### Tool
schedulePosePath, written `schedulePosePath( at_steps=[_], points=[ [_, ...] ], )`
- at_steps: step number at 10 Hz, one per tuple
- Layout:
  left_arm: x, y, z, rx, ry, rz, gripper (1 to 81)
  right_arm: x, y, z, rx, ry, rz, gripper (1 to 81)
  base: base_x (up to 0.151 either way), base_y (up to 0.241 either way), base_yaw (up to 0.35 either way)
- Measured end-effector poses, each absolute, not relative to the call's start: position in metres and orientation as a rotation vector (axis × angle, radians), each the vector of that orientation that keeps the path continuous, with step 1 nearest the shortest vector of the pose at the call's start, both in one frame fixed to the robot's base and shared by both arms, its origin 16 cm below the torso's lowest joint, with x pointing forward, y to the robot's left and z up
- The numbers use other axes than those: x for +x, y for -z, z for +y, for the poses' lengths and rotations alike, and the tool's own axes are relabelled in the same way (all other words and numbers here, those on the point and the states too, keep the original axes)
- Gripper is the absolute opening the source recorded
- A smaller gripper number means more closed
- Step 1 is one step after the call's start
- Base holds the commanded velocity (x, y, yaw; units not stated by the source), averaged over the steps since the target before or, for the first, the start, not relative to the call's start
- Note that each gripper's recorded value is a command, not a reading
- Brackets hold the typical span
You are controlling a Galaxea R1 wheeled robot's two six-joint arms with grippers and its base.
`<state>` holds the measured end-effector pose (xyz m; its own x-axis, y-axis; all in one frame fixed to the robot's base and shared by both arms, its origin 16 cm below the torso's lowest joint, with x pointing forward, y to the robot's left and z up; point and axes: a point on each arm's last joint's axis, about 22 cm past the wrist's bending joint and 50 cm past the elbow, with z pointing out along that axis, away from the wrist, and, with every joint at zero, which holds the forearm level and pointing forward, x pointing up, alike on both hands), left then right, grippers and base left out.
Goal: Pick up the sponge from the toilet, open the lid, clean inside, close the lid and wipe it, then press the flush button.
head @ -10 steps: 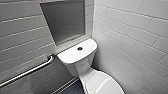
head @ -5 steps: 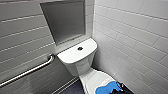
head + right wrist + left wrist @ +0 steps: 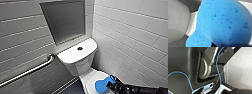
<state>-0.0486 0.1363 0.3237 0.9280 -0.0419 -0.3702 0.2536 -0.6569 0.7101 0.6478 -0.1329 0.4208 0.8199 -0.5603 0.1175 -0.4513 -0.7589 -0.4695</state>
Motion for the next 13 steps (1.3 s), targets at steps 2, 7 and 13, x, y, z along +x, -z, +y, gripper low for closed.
schedulePosePath(
  at_steps=[2, 7, 13],
  points=[
    [-0.049, -0.324, 0.138, 2.249, 0.455, 0.150, 81.1, 0.700, -0.427, -0.096, -2.513, 0.393, 0.735, 1.0, 0.000, 0.000, 0.000],
    [-0.049, -0.324, 0.138, 2.248, 0.458, 0.154, 81.1, 0.724, -0.398, -0.041, -2.393, 0.286, 0.729, 1.0, 0.000, 0.000, 0.000],
    [-0.049, -0.324, 0.138, 2.248, 0.458, 0.155, 81.1, 0.709, -0.390, 0.001, -2.196, 0.195, 0.646, 1.0, 0.000, 0.000, 0.000]
  ],
)
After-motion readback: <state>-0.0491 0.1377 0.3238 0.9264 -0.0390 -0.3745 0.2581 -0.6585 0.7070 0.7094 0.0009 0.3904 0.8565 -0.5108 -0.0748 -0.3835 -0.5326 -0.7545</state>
